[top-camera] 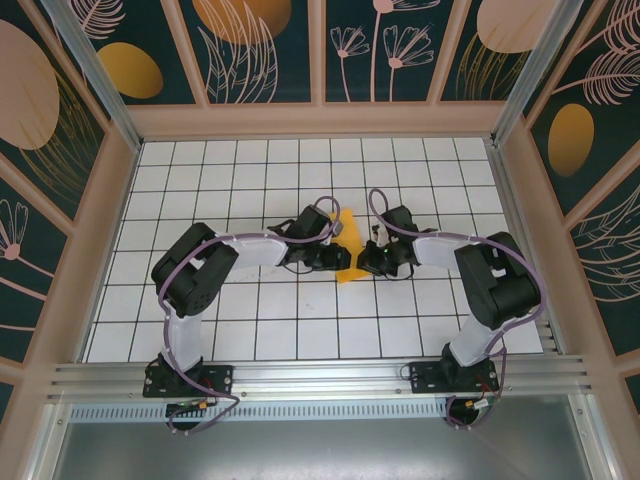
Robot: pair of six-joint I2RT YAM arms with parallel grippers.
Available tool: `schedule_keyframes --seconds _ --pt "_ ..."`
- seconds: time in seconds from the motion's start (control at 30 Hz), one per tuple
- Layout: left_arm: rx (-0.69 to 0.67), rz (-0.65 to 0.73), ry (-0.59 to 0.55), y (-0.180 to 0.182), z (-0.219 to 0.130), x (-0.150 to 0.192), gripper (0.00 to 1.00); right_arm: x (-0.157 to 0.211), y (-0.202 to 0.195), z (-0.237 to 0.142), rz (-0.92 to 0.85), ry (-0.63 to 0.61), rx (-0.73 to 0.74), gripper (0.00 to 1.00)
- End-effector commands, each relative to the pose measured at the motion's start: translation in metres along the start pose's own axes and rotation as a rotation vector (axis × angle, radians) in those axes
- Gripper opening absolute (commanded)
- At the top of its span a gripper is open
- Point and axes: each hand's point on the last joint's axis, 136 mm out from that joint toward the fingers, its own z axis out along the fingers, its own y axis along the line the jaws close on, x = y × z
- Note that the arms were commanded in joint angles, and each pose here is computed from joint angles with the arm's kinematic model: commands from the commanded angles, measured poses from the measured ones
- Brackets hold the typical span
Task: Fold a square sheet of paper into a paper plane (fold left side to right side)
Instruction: First fold the square sheet of paper in half at the center of the table.
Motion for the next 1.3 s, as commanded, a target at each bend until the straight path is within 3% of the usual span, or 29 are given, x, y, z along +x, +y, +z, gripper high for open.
schedule_keyframes --seconds 0.0,0.53,1.27 --pt "0.013 -0.010 -0.021 -0.009 -0.005 -0.013 0.38 0.010 -0.033 0.008 0.016 0.031 0.146 0.10" --pt "-0.114 -0.040 -0.051 0.034 0.007 -0.033 0.38 0.011 -0.045 0.008 0.019 0.039 0.207 0.10" --pt "-0.221 -0.100 -0.178 0.088 -0.009 -0.100 0.46 0.023 -0.059 0.010 0.018 0.092 0.268 0.10"
